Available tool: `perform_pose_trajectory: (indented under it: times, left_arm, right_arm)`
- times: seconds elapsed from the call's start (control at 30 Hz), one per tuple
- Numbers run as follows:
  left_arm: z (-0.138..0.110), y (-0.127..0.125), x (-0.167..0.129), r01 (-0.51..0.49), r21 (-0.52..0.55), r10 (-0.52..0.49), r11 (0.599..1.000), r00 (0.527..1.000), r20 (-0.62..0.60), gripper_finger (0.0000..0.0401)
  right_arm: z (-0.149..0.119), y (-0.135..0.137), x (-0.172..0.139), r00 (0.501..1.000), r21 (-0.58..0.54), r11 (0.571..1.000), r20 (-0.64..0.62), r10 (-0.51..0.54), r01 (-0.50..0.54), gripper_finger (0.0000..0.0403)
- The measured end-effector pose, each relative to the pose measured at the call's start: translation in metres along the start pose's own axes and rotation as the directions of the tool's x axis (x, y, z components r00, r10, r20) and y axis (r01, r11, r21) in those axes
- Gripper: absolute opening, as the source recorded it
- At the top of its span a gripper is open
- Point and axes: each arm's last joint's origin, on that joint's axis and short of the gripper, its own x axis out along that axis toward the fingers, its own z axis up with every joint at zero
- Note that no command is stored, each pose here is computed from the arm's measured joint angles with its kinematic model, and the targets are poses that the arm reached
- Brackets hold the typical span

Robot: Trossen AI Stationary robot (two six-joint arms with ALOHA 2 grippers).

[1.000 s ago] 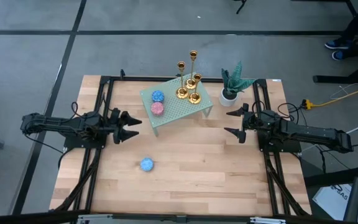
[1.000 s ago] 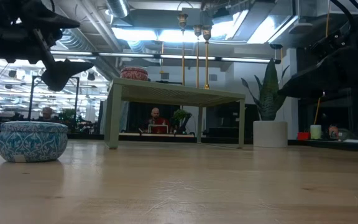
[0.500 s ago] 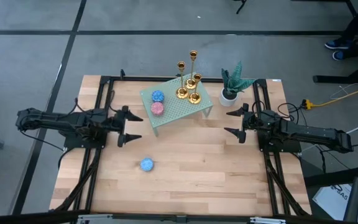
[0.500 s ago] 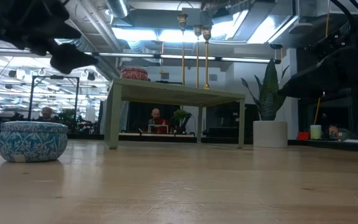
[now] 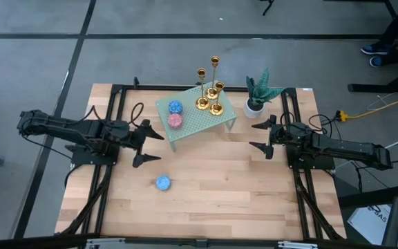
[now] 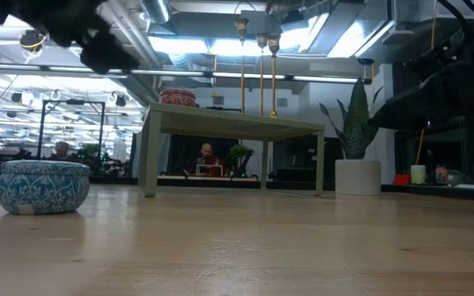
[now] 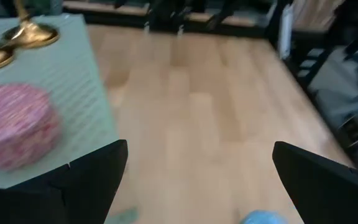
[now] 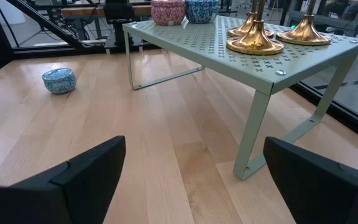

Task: Pick & Place candle stick holders
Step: Put the light blue scented candle on the shelf

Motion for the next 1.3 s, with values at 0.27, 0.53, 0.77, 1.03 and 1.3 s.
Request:
perform_pose_trajectory:
  times: [0.27, 0.53, 0.77, 1.03, 1.3]
  left_arm:
    - [0.014, -0.015, 0.004, 0.120, -0.193, -0.095, 0.974, 0.986, 0.138, 0.0400]
    - [0.019, -0.024, 0.012, 0.199, -0.359, -0.138, 0.912, 0.973, 0.187, 0.0400]
    - [0.019, -0.043, 0.024, 0.180, -0.247, -0.146, 0.952, 0.978, 0.148, 0.0400]
    - [0.039, -0.072, 0.039, 0.049, -0.009, -0.049, 0.999, 0.998, -0.030, 0.0400]
    - [0.046, -0.097, 0.050, 0.058, 0.100, -0.040, 0.993, 0.984, -0.174, 0.0400]
  right_arm:
    - [0.000, 0.000, 0.000, 1.000, 0.000, 1.000, 0.000, 0.000, 0.000, 0.0385]
    - [0.000, 0.000, 0.000, 1.000, 0.000, 1.000, 0.000, -0.001, 0.001, 0.0385]
    - [0.000, 0.000, 0.000, 1.000, 0.000, 1.000, 0.000, 0.000, 0.000, 0.0385]
    - [0.000, 0.000, 0.000, 1.000, 0.000, 1.000, 0.000, 0.000, 0.000, 0.0385]
    - [0.000, 0.000, 0.000, 1.000, 0.000, 1.000, 0.000, -0.001, 0.001, 0.0385]
